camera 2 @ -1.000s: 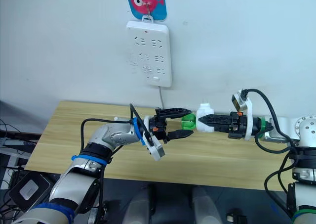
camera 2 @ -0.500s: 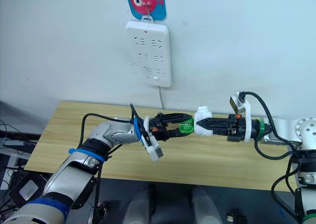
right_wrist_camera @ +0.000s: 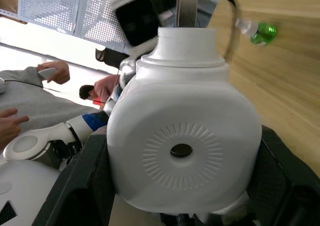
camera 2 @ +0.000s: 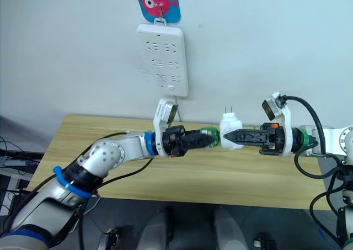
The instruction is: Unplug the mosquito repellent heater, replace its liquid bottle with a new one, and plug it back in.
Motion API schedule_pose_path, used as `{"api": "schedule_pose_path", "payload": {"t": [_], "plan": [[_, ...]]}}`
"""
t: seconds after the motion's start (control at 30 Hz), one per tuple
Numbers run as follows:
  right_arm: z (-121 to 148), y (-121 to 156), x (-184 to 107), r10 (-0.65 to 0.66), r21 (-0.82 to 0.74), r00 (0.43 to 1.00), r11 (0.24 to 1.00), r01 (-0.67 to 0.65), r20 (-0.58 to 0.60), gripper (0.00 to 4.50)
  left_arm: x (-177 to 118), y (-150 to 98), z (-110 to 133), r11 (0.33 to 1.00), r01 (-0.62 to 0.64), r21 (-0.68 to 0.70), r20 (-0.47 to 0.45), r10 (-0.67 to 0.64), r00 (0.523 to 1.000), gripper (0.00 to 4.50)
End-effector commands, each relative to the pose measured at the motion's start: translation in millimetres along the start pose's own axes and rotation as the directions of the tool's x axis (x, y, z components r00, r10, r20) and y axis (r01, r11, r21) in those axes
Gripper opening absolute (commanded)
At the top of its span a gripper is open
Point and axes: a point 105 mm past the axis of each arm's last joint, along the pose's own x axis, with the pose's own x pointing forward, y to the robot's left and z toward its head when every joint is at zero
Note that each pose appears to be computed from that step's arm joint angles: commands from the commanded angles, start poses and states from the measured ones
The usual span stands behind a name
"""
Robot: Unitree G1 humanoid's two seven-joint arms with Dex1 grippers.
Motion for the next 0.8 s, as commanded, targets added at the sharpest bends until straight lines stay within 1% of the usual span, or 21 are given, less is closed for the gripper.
{"api": "schedule_pose_path", "payload": {"t": [0.03,0.1,0.13,0.2,0.27,0.37,0.47,0.53,0.57,0.6,0.63,0.67,0.7,0.73,0.77,0.8], "plan": [[-12.6,-12.3,3.9,-0.051,0.025,0.997,0.998,0.053,-0.066,2.99,-13.1,-4.0,30.7,0.990,0.041,-0.138,0.127,-0.024,0.992,2.27],[-11.1,-13.5,5.0,-0.050,0.025,0.997,0.998,0.051,-0.063,2.99,-15.1,3.2,19.6,0.983,0.027,-0.182,0.079,-0.012,0.997,2.27],[-10.7,-13.5,5.5,-0.048,0.024,0.997,0.998,0.049,-0.062,2.99,-15.1,6.4,16.4,0.980,0.020,-0.198,0.070,-0.006,0.998,2.27],[-10.6,-13.9,5.1,-0.045,0.029,0.997,0.998,0.047,-0.057,2.99,-13.8,6.1,16.5,0.978,0.032,-0.208,0.071,-0.017,0.997,2.98],[-11.4,-14.6,2.9,-0.046,0.037,0.998,0.998,0.048,-0.053,2.99,-12.7,2.9,20.9,0.978,0.049,-0.205,0.084,-0.032,0.996,3.50],[-12.7,-15.3,0.0,-0.047,0.047,0.998,0.998,0.049,-0.050,2.99,-15.1,5.5,27.5,0.979,0.030,-0.204,0.117,-0.007,0.993,4.49],[-12.5,-16.2,-3.0,-0.043,0.063,0.998,0.997,0.045,-0.035,2.99,-29.3,9.2,26.1,0.979,-0.014,-0.205,0.138,0.043,0.990,4.49],[-9.7,-20.0,-6.3,-0.057,0.077,0.998,0.995,0.058,-0.009,2.99,-41.5,9.7,24.5,0.986,-0.075,-0.146,0.133,0.094,0.987,4.49],[-6.9,-22.4,-8.6,-0.066,0.086,0.998,0.994,0.064,0.010,2.99,-46.8,8.1,23.4,0.991,-0.122,-0.058,0.114,0.128,0.985,4.49],[-4.0,-24.6,-11.1,-0.074,0.095,0.997,0.993,0.070,0.030,2.99,-49.8,8.9,22.4,0.978,-0.190,0.091,0.094,0.181,0.979,4.49],[-0.2,-27.0,-13.7,-0.081,0.106,0.995,0.991,0.076,0.052,2.99,-51.3,9.0,22.0,0.928,-0.241,0.285,0.076,0.229,0.970,4.49],[3.9,-28.4,-16.0,-0.082,0.118,0.994,0.990,0.073,0.074,2.99,-50.3,5.7,22.3,0.860,-0.245,0.448,0.064,0.243,0.968,4.49],[8.4,-29.4,-18.1,-0.081,0.131,0.992,0.989,0.068,0.095,2.99,-48.6,3.3,24.6,0.749,-0.241,0.617,0.062,0.258,0.964,4.49],[11.8,-30.2,-19.5,-0.081,0.140,0.991,0.988,0.065,0.109,2.99,-46.7,0.8,25.0,0.644,-0.214,0.735,0.054,0.259,0.964,4.49],[14.5,-31.1,-20.3,-0.083,0.147,0.989,0.987,0.065,0.119,2.99,-44.0,-2.2,23.4,0.503,-0.161,0.849,0.033,0.255,0.966,4.49],[16.3,-31.7,-20.6,-0.083,0.152,0.989,0.986,0.064,0.123,2.99,-41.6,-3.2,20.9,0.347,-0.103,0.932,0.010,0.260,0.966,4.49]]}}
